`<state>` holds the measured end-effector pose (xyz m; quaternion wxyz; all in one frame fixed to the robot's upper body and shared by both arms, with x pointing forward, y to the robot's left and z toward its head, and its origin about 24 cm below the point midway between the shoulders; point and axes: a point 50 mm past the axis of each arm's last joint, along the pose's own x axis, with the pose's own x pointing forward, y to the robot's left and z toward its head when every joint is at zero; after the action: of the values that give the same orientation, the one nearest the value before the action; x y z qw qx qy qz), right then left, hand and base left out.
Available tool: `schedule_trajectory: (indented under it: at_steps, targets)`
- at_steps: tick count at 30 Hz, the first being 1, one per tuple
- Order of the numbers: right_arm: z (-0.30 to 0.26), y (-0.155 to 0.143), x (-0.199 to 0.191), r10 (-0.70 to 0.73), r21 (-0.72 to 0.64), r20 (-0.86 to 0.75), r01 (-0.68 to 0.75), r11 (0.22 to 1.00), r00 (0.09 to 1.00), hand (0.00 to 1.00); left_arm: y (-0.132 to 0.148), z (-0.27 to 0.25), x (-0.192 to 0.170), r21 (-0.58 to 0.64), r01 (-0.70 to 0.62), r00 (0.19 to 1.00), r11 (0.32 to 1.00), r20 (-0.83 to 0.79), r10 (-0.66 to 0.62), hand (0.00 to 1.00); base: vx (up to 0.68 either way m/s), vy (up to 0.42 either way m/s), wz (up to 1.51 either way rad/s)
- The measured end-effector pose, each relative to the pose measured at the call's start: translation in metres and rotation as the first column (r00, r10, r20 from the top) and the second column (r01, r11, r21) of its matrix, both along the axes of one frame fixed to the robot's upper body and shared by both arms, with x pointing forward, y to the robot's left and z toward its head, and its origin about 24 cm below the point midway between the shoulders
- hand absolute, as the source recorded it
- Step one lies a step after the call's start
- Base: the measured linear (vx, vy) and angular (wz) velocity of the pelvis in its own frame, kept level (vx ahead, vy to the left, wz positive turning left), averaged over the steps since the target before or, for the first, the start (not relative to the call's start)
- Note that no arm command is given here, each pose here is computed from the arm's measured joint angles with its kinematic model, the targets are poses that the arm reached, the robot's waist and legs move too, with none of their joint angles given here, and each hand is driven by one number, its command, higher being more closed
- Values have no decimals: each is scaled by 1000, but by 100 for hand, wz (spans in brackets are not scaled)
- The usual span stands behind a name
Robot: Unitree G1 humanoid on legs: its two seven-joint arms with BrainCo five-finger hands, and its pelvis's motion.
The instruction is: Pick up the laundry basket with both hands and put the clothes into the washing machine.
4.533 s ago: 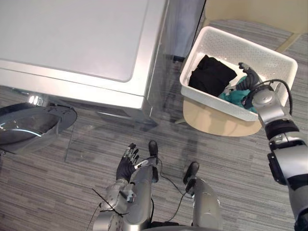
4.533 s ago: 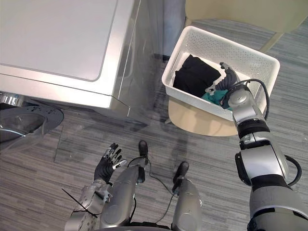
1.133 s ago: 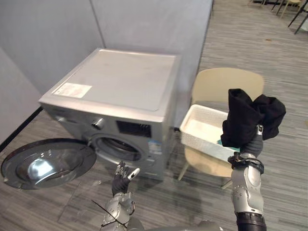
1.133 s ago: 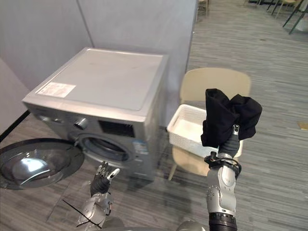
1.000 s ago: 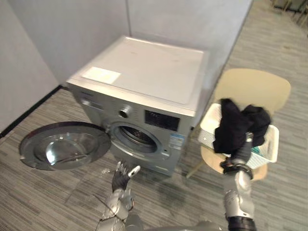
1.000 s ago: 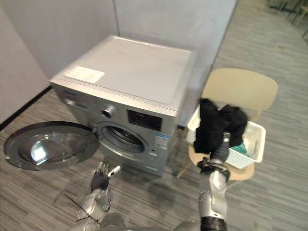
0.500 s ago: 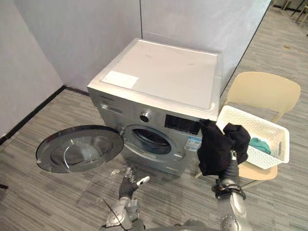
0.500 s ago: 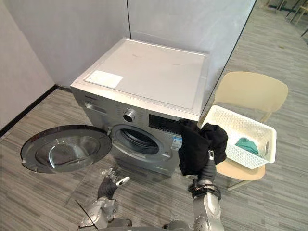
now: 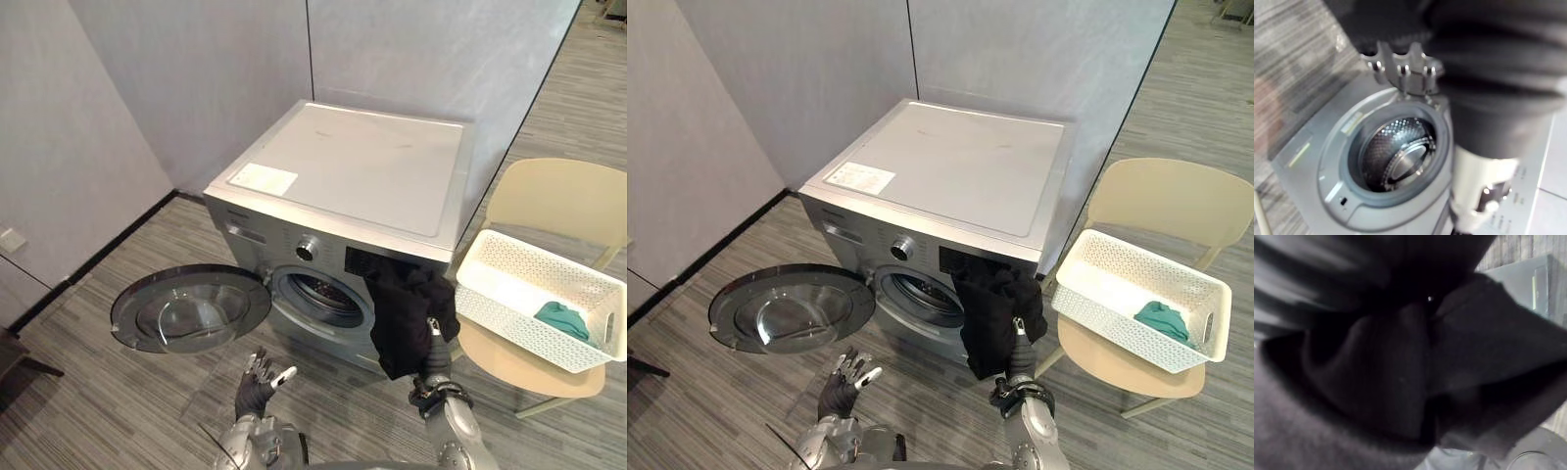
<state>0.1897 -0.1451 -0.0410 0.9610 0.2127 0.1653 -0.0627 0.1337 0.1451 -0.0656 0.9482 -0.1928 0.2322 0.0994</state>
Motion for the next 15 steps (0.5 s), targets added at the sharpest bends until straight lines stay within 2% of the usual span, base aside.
schedule_trajectory:
  at_steps: [5,7,12,15]
  targets:
    - [-26,7,7,59,-59,-137,-67,996,989,100,-4,-1,1,-12,17,1000,1000,-2,-17,0,62,147,-15]
    - [-34,10,10,80,-73,-181,-95,993,980,100,-3,4,14,5,43,998,999,34,-43,0,106,220,24]
    - [-31,8,31,106,-126,-177,-129,984,979,100,2,4,17,38,79,996,996,40,-80,0,35,182,10]
    - [-12,9,71,117,-177,-118,-137,975,986,100,6,8,22,50,80,995,996,61,-83,0,-123,96,3]
